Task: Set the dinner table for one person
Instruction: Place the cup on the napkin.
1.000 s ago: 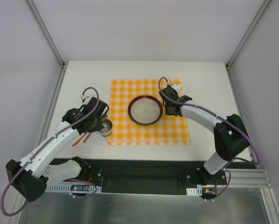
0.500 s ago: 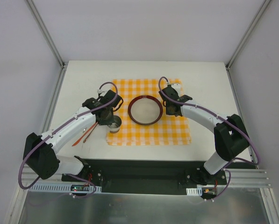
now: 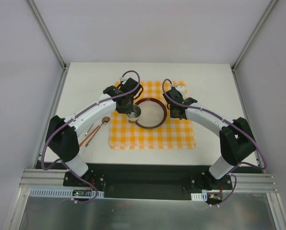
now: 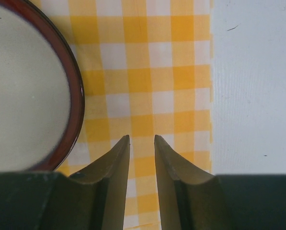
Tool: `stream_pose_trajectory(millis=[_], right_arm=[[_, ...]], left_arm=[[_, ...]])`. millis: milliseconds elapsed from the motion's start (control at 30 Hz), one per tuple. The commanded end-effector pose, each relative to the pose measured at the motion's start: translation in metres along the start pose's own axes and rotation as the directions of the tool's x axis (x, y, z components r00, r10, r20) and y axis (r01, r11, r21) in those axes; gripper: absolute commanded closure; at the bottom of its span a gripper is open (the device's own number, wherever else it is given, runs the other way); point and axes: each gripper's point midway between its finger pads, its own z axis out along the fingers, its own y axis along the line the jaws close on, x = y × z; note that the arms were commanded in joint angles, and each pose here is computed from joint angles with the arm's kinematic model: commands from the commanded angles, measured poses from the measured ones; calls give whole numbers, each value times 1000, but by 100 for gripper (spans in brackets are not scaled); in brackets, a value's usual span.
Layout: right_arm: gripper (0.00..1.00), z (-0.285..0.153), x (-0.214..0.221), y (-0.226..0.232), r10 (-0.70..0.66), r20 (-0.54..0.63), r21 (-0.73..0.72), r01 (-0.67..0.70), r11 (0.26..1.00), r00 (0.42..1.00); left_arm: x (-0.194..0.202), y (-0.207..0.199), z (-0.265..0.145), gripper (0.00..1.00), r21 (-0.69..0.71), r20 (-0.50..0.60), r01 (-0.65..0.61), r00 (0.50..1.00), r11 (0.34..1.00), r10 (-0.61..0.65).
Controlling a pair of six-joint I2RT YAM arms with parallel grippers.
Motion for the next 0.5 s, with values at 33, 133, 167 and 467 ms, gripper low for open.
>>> stream_pose_trajectory(millis=[33, 133, 167, 467], right_arm=[[70, -16, -18, 8, -4, 63, -68, 8, 998, 998], [70, -23, -27, 8, -1, 99, -83, 10, 997, 995], [70, -26, -29, 9, -1, 111, -95, 12, 995, 994], [66, -56, -68, 37, 19, 255, -244, 45, 969, 967]], left_arm=[[-26, -33, 1, 100, 69, 38, -54, 998, 996, 52], [-34, -46, 7, 100, 89, 37, -70, 997, 994, 67], [-37, -49, 9, 100, 91, 40, -71, 997, 993, 68], [-38, -60, 7, 100, 118, 48, -76, 996, 990, 71]])
